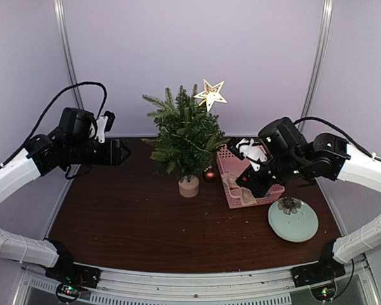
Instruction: Decorate the small christmas tree
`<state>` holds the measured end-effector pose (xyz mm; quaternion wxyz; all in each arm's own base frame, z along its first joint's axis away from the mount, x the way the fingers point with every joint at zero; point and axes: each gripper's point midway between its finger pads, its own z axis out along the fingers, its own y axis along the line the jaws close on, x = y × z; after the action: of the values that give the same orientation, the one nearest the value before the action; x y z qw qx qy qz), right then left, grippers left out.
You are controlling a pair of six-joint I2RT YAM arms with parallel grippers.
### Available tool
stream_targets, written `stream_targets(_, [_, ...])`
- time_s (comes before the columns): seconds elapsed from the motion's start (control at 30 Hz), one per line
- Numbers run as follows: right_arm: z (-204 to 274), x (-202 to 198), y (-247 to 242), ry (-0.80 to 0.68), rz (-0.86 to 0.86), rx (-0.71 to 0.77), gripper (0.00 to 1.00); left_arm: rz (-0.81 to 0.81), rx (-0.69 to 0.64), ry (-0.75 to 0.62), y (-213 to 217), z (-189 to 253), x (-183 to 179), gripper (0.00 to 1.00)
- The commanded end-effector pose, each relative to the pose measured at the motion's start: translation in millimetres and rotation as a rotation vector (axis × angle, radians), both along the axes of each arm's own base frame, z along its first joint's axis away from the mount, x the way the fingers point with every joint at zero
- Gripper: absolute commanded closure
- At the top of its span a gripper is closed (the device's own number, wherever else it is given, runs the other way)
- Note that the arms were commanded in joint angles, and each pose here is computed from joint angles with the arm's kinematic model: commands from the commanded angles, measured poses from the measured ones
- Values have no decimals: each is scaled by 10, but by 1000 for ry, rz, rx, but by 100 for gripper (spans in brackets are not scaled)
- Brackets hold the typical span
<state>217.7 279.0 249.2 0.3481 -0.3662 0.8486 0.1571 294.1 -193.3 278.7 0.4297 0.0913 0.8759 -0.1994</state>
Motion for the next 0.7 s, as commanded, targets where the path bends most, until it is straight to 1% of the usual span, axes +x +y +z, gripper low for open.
stream_targets(0.0, [69, -145, 131, -79, 43, -67, 100, -94, -122, 39, -160, 6, -115, 43])
stream_targets(0.1, [64, -310, 423, -109, 131, -120, 100, -57, -102, 50, -42, -88, -170, 44])
stream_targets(0.2, [-78, -484, 811, -121, 228, -176, 100, 7, -111, 64, 108, -157, -224, 44])
stream_targets(0.33, [-232, -620, 1349, -123, 306, -182, 100, 129, -120, 73, 358, -250, -292, 44])
stream_targets(0.47, [-390, -562, 1797, -130, 295, -195, 100, 240, -120, 101, 615, -346, -385, 44])
stream_targets(0.67, [-776, -384, 2249, -109, 197, -230, 100, 318, -83, 108, 822, -336, -461, 44])
